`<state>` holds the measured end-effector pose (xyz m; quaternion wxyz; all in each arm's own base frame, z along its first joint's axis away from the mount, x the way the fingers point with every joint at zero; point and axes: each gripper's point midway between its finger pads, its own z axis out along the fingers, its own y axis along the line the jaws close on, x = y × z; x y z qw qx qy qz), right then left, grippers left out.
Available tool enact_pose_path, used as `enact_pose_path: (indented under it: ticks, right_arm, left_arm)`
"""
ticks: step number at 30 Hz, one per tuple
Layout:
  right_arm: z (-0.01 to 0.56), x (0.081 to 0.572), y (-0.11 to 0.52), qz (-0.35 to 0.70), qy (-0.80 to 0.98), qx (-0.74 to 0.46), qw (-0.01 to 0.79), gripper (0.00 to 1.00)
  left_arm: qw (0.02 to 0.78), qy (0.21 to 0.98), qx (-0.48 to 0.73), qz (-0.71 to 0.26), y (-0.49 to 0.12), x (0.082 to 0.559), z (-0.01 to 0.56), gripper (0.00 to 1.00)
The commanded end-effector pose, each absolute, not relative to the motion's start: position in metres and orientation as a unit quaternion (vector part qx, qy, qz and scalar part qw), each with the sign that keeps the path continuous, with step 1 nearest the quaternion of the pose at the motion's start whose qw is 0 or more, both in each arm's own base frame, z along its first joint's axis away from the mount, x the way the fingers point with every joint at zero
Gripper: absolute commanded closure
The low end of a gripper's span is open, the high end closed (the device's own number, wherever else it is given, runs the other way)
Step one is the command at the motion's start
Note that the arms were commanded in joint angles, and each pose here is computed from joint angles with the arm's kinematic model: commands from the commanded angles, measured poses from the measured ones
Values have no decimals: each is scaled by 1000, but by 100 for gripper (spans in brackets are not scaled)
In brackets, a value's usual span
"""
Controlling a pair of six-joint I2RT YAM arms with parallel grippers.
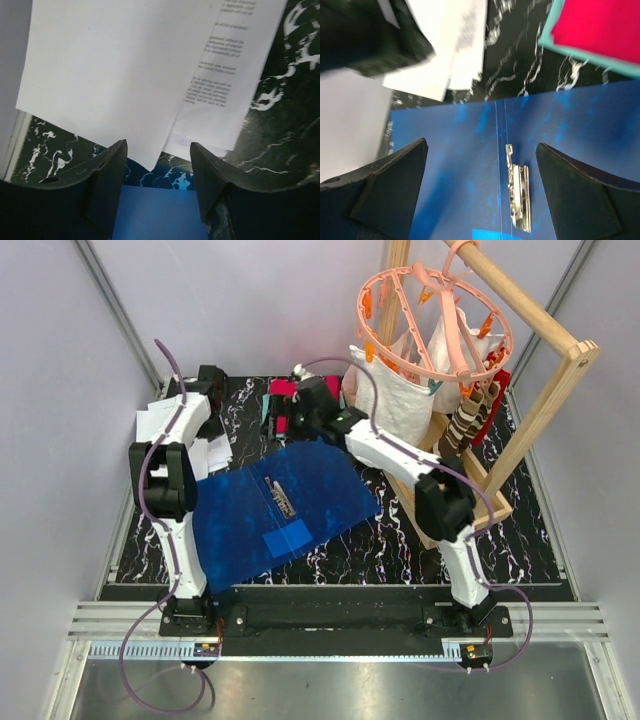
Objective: Put the files into the folder
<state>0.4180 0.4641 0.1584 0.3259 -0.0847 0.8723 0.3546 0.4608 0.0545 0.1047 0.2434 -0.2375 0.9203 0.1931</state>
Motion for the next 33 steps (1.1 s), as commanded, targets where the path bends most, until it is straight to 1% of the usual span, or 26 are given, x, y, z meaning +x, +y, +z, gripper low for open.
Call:
enact_pose_path:
  ticks: [1, 7, 9, 16, 20, 24, 27, 28, 30, 31, 33]
  right_arm:
    - [250, 419, 441, 391, 818, -90, 411, 0]
    - [265, 412, 430, 406, 807, -87, 420, 0]
    - [262, 410, 428, 407, 808, -86, 417, 0]
    - [259, 404, 427, 420, 807, -86, 407, 0]
    - [259, 403, 424, 420, 806, -83, 410, 0]
    - [259, 403, 423, 424, 804, -82, 409, 0]
    - [256, 402, 425, 428, 804, -83, 404, 0]
    - [256, 401, 426, 431, 804, -83, 401, 0]
    - [256, 400, 426, 434, 803, -83, 400, 0]
    - [254, 400, 427, 433, 804, -84, 399, 0]
    - [250, 401, 427, 431, 805, -84, 398, 0]
  left_arm:
    - [202, 921, -204, 264, 71, 440, 88, 38]
    - [170, 930, -187, 267, 66, 421, 69, 37]
    - [168, 932, -185, 263, 63, 419, 68, 36]
    - [139, 931, -170, 293, 66, 408, 47, 33]
    - [119, 933, -162, 299, 67, 405, 33, 35]
    - [114, 924, -157, 328, 75, 402, 29, 40]
    - [115, 923, -155, 334, 78, 404, 27, 49]
    - [117, 921, -155, 337, 78, 405, 25, 56]
    - [111, 924, -151, 333, 78, 404, 20, 63]
    - [111, 925, -150, 331, 77, 404, 19, 71]
    - [114, 928, -149, 323, 75, 405, 19, 84]
